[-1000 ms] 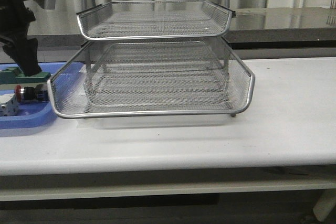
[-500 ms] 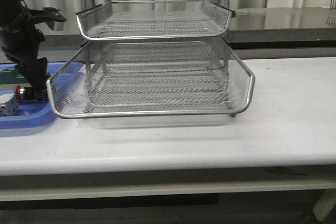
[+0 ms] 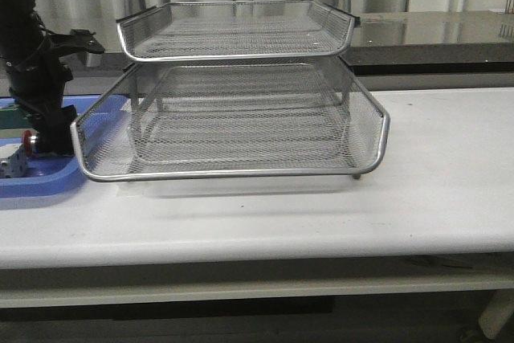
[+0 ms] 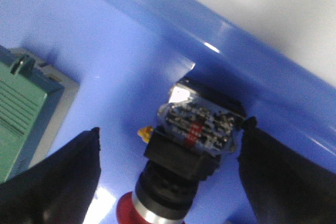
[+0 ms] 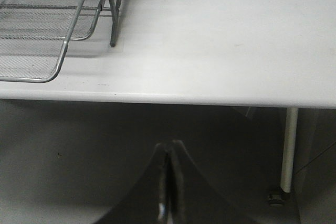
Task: Place button on rack with both arms
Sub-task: 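Close the left gripper on the push button body and lift it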
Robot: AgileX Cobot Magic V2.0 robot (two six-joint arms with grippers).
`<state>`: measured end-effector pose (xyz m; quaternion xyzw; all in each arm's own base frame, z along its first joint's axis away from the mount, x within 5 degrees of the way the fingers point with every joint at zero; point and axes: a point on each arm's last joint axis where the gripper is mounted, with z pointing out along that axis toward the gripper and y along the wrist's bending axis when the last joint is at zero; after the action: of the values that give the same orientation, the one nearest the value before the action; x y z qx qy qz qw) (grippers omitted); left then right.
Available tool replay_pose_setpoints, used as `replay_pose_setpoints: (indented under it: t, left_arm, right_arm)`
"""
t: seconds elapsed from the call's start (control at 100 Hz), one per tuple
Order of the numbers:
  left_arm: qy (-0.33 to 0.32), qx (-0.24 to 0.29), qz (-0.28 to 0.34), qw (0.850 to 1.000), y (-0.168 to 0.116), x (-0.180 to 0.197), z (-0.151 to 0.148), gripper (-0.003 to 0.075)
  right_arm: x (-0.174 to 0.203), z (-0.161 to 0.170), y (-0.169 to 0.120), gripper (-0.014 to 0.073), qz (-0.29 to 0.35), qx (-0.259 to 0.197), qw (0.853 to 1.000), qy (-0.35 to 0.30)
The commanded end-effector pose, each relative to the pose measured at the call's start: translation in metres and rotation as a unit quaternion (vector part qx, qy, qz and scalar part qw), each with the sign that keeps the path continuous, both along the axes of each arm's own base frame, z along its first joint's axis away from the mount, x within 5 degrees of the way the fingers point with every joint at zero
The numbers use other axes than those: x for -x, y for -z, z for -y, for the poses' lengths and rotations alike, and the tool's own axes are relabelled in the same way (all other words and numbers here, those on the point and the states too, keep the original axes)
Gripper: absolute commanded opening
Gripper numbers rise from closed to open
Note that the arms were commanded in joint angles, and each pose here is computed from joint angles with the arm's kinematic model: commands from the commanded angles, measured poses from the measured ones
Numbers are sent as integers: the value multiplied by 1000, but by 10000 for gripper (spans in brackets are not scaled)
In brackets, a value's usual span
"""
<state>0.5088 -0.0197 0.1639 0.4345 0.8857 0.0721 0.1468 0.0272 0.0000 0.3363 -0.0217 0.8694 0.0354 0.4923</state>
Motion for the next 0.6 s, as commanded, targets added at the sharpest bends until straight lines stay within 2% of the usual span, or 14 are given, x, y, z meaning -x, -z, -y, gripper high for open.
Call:
replay_pose_setpoints:
  t: [0.0,0.59]
  left_arm:
    - [-1,5,70,998,-43,-4,0,529]
    - [-2,10,53,999,-25,-6,1,524]
  right_arm:
    - [-3,0,-14,-71,42,1,999,2]
    - [-3,0,-14,-71,42,1,999,2]
